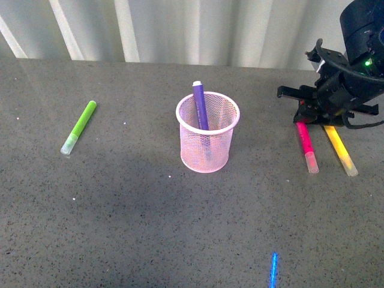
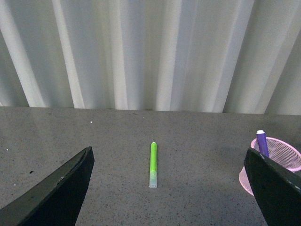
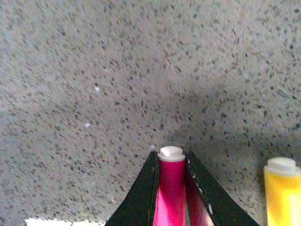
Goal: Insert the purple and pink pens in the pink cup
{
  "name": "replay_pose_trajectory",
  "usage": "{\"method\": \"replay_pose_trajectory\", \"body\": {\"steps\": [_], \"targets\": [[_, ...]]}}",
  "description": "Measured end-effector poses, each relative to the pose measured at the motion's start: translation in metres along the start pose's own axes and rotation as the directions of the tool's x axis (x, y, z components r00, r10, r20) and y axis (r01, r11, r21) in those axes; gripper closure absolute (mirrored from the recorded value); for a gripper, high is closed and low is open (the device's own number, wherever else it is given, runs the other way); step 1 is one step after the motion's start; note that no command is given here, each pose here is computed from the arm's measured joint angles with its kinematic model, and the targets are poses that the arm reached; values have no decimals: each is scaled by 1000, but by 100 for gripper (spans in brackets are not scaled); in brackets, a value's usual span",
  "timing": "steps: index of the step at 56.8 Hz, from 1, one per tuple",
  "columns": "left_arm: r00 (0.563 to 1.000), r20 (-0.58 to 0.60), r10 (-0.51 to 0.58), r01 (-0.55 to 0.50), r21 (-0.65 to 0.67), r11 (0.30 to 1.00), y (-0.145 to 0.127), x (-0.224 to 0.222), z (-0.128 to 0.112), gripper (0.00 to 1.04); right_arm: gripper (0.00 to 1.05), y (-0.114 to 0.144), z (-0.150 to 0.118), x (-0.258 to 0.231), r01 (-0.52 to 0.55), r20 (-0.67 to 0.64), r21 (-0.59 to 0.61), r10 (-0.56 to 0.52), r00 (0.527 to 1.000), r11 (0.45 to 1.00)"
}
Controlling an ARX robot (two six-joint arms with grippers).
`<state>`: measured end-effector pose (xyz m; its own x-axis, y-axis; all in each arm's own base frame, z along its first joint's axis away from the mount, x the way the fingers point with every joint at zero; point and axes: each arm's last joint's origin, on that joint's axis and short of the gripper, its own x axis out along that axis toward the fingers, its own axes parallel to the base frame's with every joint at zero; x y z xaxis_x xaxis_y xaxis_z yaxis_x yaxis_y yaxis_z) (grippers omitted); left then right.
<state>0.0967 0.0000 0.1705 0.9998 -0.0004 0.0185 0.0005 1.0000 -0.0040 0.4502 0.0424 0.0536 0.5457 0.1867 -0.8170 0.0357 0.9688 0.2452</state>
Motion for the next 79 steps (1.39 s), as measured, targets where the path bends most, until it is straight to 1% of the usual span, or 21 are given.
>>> {"method": "replay_pose_trajectory", "body": {"steps": [4, 8, 12, 21, 25, 29, 30, 32, 33, 34, 35, 37, 40, 42, 46, 50, 64, 75, 79], "targets": [[1000, 0, 0, 0, 0, 1000, 0, 0, 0, 7, 94, 2, 1, -5, -46, 64, 19, 44, 997, 999], [1000, 0, 0, 0, 0, 1000, 0, 0, 0, 7, 94, 9, 7, -21, -112, 154, 32, 106, 982, 993], [1000, 0, 0, 0, 0, 1000, 0, 0, 0, 7, 94, 17, 11, -36, -145, 210, 32, 135, 968, 989], [1000, 0, 0, 0, 0, 1000, 0, 0, 0, 7, 94, 40, 18, -76, -238, 350, -13, 228, 909, 971], [1000, 0, 0, 0, 0, 1000, 0, 0, 0, 7, 94, 53, 17, -100, -295, 431, -71, 296, 853, 953], [1000, 0, 0, 0, 0, 1000, 0, 0, 0, 7, 94, 72, 16, -136, -368, 526, -180, 405, 748, 912], [1000, 0, 0, 0, 0, 1000, 0, 0, 0, 7, 94, 74, 15, -140, -373, 535, -195, 417, 734, 907], [1000, 0, 0, 0, 0, 1000, 0, 0, 0, 7, 94, 81, 13, -155, -382, 570, -247, 453, 686, 890], [1000, 0, 0, 0, 0, 1000, 0, 0, 0, 7, 94, 83, 13, -159, -382, 576, -264, 463, 674, 886], [1000, 0, 0, 0, 0, 1000, 0, 0, 0, 7, 94, 87, 11, -165, -385, 588, -292, 482, 650, 876], [1000, 0, 0, 0, 0, 1000, 0, 0, 0, 7, 94, 89, 11, -168, -383, 592, -310, 492, 638, 870], [1000, 0, 0, 0, 0, 1000, 0, 0, 0, 7, 94, 96, 7, -177, -378, 602, -368, 528, 599, 850], [1000, 0, 0, 0, 0, 1000, 0, 0, 0, 7, 94, 103, 1, -181, -370, 602, -425, 563, 566, 826], [1000, 0, 0, 0, 0, 1000, 0, 0, 0, 7, 94, 107, -3, -182, -373, 594, -451, 584, 553, 811], [1000, 0, 0, 0, 0, 1000, 0, 0, 0, 7, 94, 114, -11, -175, -384, 567, -487, 619, 544, 784], [1000, 0, 0, 0, 0, 1000, 0, 0, 0, 7, 94, 119, -18, -164, -389, 546, -507, 636, 546, 769], [1000, 0, 0, 0, 0, 1000, 0, 0, 0, 7, 94, 130, -29, -127, -407, 489, -529, 659, 571, 745], [1000, 0, 0, 0, 0, 1000, 0, 0, 0, 7, 94, 138, -32, -107, -427, 470, -538, 679, 565, 727], [1000, 0, 0, 0, 0, 1000, 0, 0, 0, 7, 94, 141, -33, -101, -432, 462, -536, 680, 569, 725]]}}
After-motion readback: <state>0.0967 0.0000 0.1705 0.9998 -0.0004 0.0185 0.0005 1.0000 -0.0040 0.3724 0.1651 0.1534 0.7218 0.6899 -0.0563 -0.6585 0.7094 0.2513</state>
